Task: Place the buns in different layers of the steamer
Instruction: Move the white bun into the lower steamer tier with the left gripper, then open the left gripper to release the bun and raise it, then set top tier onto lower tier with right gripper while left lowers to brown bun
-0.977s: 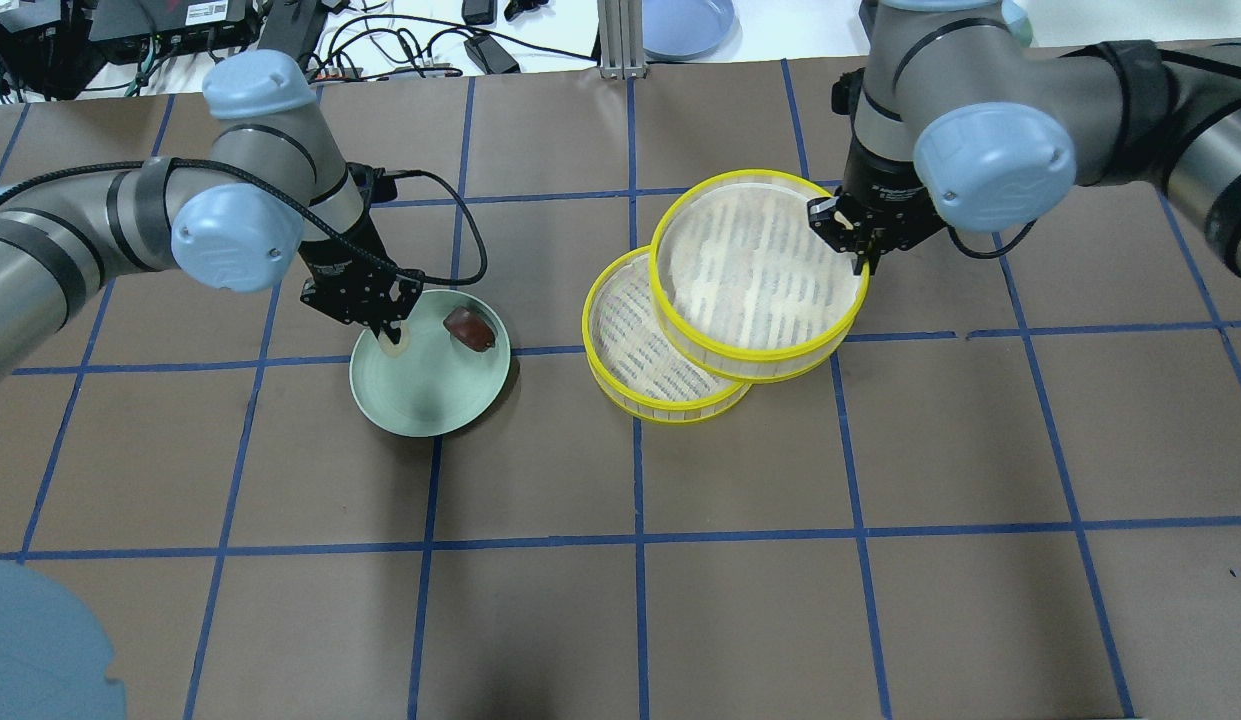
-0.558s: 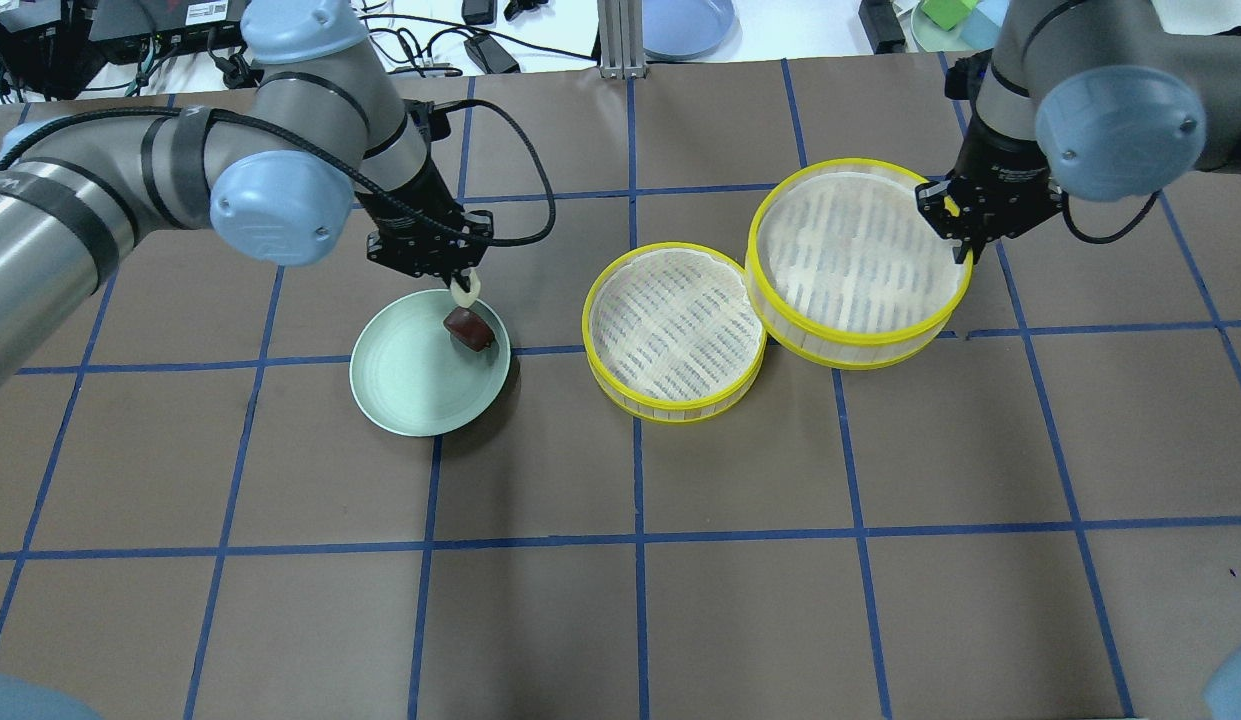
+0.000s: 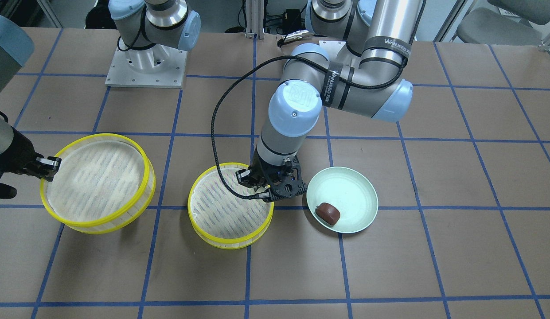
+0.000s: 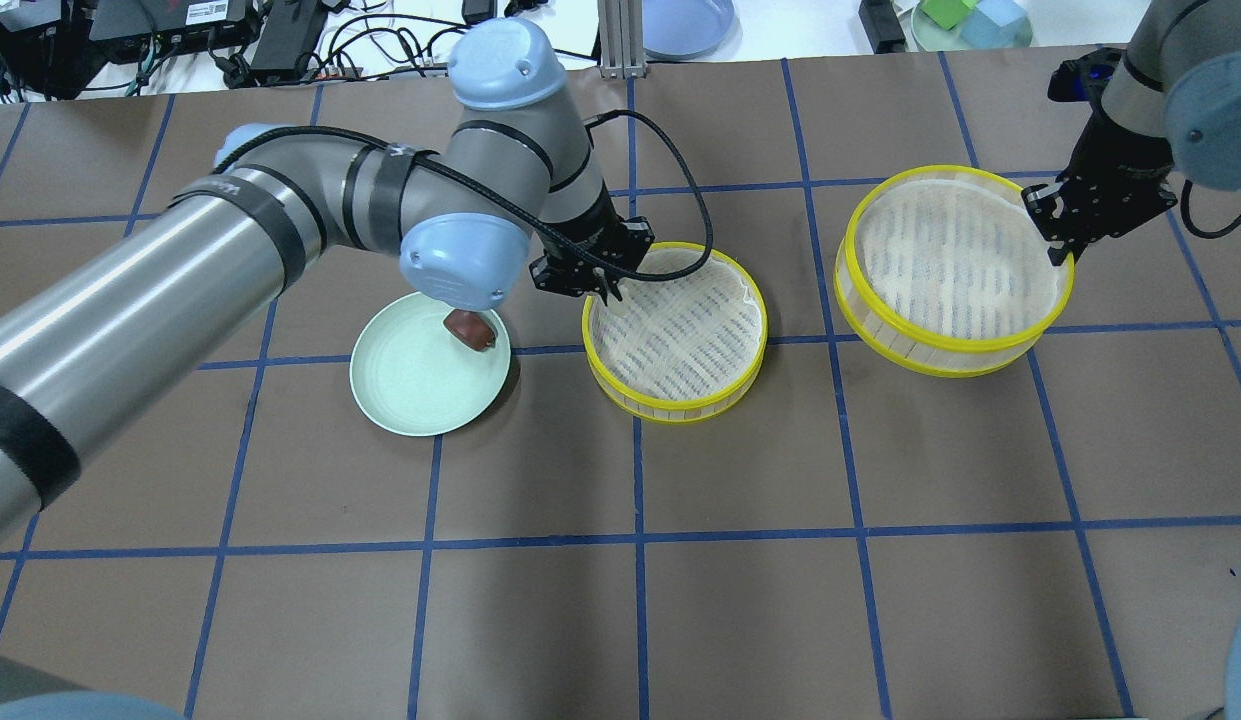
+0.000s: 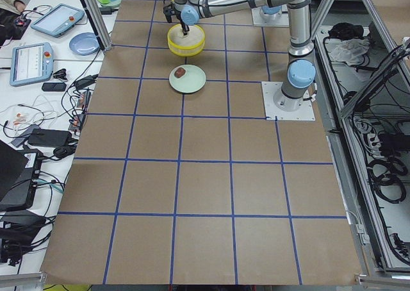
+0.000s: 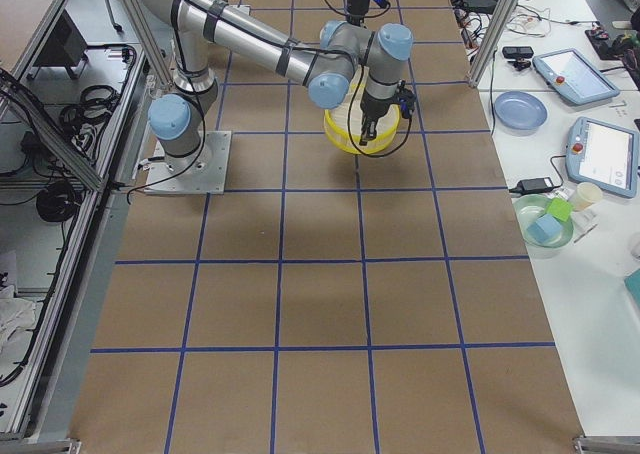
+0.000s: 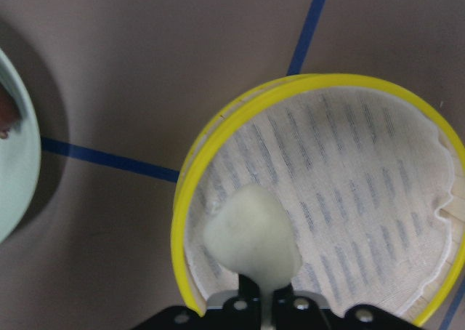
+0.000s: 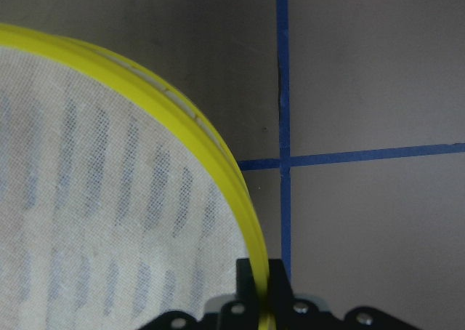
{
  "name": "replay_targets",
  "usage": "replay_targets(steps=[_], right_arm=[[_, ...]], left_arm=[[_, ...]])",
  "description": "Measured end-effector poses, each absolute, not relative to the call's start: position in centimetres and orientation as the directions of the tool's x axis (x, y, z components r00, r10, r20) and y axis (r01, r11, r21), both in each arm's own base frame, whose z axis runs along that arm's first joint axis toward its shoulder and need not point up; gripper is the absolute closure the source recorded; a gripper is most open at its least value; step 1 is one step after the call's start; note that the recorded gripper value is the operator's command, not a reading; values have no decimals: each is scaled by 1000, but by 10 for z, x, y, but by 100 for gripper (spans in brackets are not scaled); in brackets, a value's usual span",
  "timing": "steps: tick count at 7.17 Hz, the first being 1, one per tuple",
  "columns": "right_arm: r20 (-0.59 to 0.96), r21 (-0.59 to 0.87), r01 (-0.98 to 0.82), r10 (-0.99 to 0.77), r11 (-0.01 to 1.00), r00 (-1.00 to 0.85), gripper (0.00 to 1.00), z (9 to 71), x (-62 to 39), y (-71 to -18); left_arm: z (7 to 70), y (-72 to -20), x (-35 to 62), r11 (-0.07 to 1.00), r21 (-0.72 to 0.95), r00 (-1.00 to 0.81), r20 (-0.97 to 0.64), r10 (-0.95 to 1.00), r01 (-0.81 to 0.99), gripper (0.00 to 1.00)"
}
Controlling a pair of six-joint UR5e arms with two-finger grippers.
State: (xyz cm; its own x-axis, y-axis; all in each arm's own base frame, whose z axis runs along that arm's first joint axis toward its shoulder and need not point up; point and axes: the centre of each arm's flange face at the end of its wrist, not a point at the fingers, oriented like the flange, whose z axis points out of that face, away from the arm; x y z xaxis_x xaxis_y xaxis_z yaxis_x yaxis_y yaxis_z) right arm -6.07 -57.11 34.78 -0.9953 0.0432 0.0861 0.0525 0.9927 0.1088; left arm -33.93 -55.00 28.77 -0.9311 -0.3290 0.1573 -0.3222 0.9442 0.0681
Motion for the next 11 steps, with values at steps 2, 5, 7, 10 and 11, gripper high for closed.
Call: replay_targets(steps=[2,5,7,10,11], right_arm=[[84,112,50,41,992,-996,100,347,-64,-570],[85,107,50,41,993,-996,100,350,-60,-569],[91,94,58,49,994,-995,100,353,-35,-571],[103,57,127,121,990,-987,99,352,67,-573],[76,54,153,149,987,-986,100,347,102,-572]], left_arm=[[262,-543,-354,941,88,-932,133,-337,-328,0],[260,-541,-355,941,81,-931,136,-338,-330,0],[289,-549,-335,957,19,-947,145,-288,-288,0],[304,-590,-207,995,-36,-995,56,-87,-89,0],[293,-595,-169,998,-10,-997,45,-57,-58,0]])
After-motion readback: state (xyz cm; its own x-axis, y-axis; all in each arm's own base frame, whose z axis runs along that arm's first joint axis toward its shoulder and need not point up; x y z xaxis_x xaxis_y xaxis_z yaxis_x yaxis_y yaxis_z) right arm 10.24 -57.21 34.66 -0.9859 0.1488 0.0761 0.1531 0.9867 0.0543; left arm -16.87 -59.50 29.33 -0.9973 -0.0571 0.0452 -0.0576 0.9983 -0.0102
